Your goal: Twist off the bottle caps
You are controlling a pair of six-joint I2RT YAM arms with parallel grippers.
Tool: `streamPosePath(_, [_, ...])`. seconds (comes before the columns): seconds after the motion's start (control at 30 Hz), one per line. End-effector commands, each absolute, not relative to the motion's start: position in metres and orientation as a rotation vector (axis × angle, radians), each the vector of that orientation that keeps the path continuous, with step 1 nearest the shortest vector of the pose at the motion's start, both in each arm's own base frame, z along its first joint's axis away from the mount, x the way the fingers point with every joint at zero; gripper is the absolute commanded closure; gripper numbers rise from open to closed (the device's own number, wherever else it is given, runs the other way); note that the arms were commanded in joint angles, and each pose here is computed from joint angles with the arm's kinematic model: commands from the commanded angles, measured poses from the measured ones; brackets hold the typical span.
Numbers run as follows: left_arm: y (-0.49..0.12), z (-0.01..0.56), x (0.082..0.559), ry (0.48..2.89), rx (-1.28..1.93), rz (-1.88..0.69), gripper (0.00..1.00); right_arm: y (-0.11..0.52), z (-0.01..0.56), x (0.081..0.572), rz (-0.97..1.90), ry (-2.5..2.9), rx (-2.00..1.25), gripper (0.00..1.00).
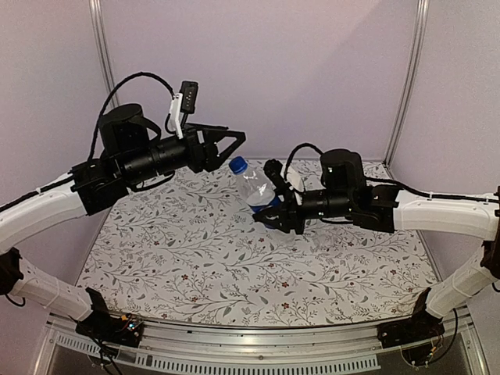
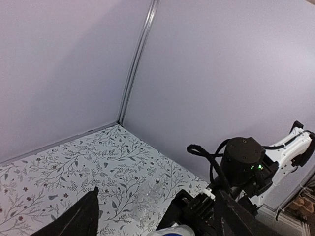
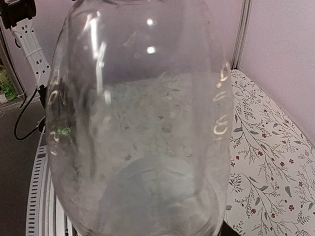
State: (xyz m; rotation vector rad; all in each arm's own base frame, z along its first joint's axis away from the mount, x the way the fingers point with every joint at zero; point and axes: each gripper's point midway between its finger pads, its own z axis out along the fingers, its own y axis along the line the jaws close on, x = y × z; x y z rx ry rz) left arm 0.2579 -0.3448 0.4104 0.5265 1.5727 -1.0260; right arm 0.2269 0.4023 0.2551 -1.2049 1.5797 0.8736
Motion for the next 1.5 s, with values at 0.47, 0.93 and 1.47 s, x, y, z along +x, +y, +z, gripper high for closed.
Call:
streamPosePath(0.47, [-0.356, 0.422, 0.172, 1.148, 1.232, -1.38, 0.3, 0.409, 0.291, 0.155, 1.369, 1.341, -1.46, 0.52])
streamPosePath(0.93, [-0.366, 0.409, 0.156, 1.085, 1.316, -1.549, 0.49, 0.414, 0.286, 0.152, 1.42, 1.34, -1.486, 0.53])
streamPosePath(1.47, [-0.37, 0.393, 0.157, 1.087, 1.318, -1.534, 0.53, 0.412, 0.289, 0.148, 1.456, 1.322, -1.49, 0.53])
